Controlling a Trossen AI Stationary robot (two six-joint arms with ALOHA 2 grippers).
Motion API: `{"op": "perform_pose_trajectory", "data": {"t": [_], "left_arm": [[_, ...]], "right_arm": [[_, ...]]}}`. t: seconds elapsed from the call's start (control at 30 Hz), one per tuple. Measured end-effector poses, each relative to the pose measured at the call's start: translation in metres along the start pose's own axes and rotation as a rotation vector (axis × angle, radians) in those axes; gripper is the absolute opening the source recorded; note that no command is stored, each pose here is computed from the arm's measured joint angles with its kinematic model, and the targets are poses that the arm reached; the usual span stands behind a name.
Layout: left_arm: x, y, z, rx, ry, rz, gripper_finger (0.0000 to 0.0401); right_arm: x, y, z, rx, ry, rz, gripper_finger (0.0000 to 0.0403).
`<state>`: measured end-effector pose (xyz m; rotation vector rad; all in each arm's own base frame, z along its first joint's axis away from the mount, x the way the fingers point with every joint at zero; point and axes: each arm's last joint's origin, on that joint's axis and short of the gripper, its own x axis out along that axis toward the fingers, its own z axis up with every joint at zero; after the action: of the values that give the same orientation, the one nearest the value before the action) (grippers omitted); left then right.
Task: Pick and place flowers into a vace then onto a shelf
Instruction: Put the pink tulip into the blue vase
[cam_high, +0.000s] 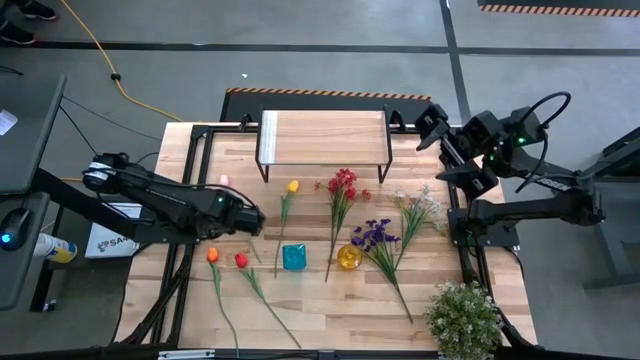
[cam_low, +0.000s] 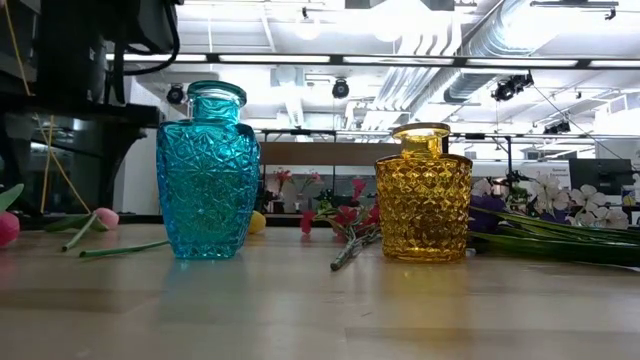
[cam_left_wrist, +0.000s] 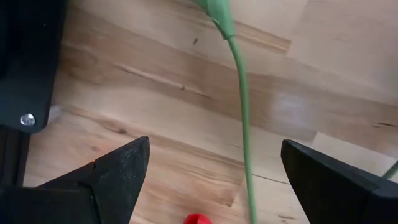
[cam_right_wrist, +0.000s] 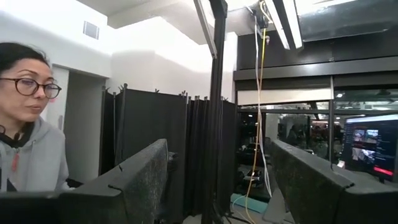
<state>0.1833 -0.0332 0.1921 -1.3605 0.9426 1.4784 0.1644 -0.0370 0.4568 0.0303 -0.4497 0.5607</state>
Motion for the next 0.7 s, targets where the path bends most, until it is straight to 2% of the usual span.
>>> {"op": "perform_pose_trajectory", "data": {"t": [0.2,0.7], "left_arm": [[0.0020,-0.0010,-0.0014,-0.056,0.009,0.015,0.0395],[0.0020,-0.0033,0.0014,-0.086,-0.089,-0.052,0.0395]], "right_arm": [[-0.0025,-0.0019,0.0007,0.022,0.007,-0.013,0.0273],[-0.0027,0.0017,-0.0015,0.030,0.072,0.118,0.0273]]}}
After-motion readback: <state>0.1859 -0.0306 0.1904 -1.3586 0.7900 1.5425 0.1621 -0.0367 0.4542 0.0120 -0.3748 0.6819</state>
